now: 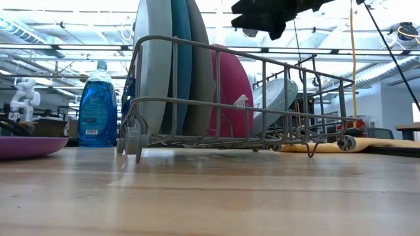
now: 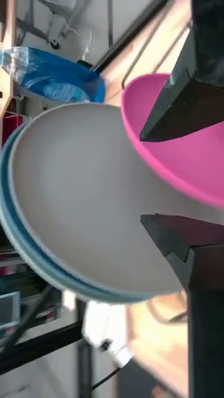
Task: Sort dishes
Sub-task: Put the pink plate into the dish rack
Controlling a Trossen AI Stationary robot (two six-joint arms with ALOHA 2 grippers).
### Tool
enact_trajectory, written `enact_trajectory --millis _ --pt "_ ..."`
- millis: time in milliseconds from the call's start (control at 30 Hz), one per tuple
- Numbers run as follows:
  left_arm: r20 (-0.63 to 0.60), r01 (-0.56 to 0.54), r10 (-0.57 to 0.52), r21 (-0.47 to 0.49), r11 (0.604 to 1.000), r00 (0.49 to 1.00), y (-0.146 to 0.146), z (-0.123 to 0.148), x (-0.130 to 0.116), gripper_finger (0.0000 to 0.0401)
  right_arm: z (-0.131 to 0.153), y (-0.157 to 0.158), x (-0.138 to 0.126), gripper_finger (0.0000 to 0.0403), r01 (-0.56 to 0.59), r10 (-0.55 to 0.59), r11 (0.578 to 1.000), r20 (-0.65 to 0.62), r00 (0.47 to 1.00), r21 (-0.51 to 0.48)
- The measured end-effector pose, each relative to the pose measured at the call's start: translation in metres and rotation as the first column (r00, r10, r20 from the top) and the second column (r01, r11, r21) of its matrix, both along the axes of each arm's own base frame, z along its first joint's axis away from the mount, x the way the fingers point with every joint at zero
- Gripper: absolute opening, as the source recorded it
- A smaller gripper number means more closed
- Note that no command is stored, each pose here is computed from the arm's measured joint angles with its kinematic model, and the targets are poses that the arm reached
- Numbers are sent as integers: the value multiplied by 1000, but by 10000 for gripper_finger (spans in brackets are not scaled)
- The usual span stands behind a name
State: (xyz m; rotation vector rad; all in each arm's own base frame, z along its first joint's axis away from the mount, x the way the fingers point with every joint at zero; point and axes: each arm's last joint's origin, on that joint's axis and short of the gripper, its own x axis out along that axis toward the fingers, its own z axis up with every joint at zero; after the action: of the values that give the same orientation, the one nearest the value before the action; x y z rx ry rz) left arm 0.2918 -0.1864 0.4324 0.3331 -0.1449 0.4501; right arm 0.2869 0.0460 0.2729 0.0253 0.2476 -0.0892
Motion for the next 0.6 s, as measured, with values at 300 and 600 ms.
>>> enact_trajectory --millis 300,600 --pt "1 -17 17 -28 999 1000 8 -2 6 285 -3 7 31 196 -39 17 968 -91 996 -248" --pt "5 -11 11 -47 999 1000 8 -2 6 285 -17 7 74 196 65 -246 841 -271 931 -537"
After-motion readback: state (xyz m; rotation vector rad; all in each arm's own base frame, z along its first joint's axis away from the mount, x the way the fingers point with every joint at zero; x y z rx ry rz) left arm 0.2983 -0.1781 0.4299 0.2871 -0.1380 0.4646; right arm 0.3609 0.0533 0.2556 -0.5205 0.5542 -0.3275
